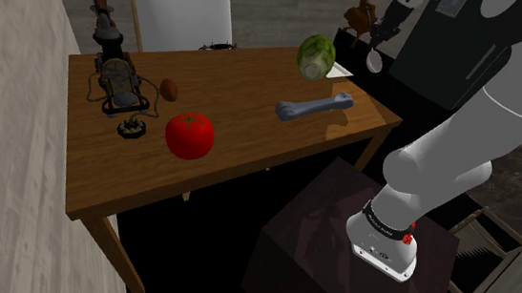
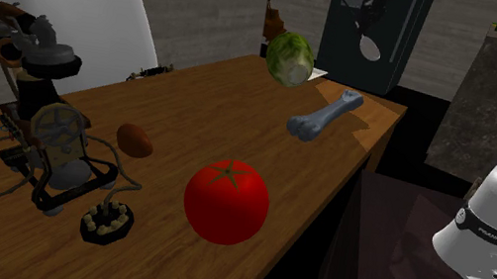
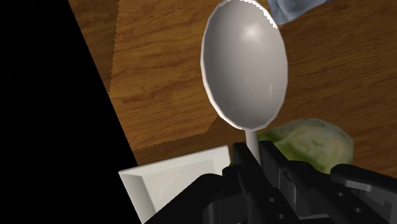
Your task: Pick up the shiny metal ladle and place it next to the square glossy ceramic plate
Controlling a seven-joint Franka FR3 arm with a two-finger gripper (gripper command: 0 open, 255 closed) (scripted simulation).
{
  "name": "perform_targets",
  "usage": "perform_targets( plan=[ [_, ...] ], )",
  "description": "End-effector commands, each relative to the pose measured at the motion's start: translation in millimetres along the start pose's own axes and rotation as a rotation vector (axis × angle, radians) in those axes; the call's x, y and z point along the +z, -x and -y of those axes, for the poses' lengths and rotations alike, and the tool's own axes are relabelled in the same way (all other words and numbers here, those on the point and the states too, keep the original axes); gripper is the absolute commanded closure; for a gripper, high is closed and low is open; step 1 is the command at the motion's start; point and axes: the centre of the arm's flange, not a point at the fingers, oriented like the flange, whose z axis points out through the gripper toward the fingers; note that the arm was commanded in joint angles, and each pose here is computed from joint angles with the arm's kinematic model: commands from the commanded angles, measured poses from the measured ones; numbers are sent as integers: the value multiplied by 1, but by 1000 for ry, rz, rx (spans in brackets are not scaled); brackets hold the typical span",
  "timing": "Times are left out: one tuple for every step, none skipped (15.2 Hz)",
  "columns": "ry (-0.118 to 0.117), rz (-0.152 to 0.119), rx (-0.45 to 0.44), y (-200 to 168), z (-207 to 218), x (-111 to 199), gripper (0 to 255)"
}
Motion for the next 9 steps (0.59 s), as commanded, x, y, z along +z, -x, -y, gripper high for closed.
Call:
perform_targets(
  plan=[
    [0, 0, 0, 3, -1, 10, 255],
    [0, 0, 0, 4, -2, 15, 255],
    [0, 0, 0, 5, -2, 20, 255],
    [0, 0, 0, 6, -2, 25, 255],
    [0, 0, 0, 7, -3, 31, 255],
    [0, 0, 0, 8, -3, 36, 255],
    [0, 0, 0, 10, -3, 41, 255],
    [0, 0, 0, 11, -4, 46, 255],
    [0, 0, 0, 12, -4, 51, 255]
  ],
)
